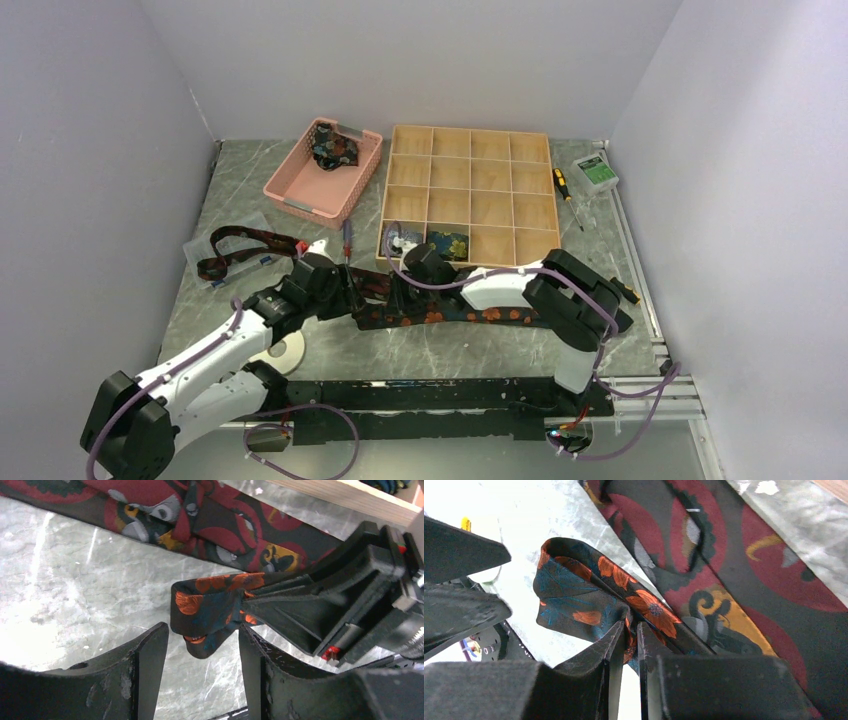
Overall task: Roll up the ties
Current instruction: Roll the tie at the center of the board.
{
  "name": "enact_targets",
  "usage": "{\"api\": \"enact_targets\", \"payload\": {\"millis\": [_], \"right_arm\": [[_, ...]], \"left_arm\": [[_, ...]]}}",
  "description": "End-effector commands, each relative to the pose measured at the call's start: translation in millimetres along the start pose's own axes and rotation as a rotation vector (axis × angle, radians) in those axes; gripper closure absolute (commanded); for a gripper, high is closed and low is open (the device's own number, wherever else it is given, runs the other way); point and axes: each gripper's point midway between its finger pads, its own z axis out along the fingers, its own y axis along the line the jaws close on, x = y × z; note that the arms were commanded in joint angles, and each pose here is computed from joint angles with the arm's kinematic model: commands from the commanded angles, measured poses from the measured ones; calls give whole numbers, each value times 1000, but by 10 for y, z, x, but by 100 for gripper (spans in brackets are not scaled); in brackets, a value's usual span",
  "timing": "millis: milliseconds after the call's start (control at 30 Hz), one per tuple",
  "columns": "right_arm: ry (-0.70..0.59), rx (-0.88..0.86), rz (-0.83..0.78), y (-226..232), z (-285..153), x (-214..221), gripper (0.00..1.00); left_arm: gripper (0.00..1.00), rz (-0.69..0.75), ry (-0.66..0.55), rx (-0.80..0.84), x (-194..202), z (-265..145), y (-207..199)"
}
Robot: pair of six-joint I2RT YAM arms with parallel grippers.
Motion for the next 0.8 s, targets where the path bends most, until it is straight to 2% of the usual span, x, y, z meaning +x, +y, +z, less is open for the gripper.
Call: {"api": "enact_targets", "payload": {"millis": [0, 300, 433, 533, 667, 767], "right_arm": [[-6, -57, -58, 198, 96, -71, 80], [-7, -33, -65, 152, 178, -64, 81], [-6, -19, -70, 126, 150, -47, 81], [-8, -15, -71, 124, 142, -59, 81], [-10, -4, -69, 115, 135, -77, 80], [-17, 3, -66, 113, 115, -101, 80]], "left_arm": [[40, -71, -7, -54, -6, 55, 142], [41, -142, 34, -62, 44, 139, 281], [43, -117, 33, -80, 41, 163, 340], [49, -79, 16, -57, -34, 85, 277], [57, -65, -36, 62, -50, -144, 100], [71, -87, -10, 101, 112, -234, 59]]}}
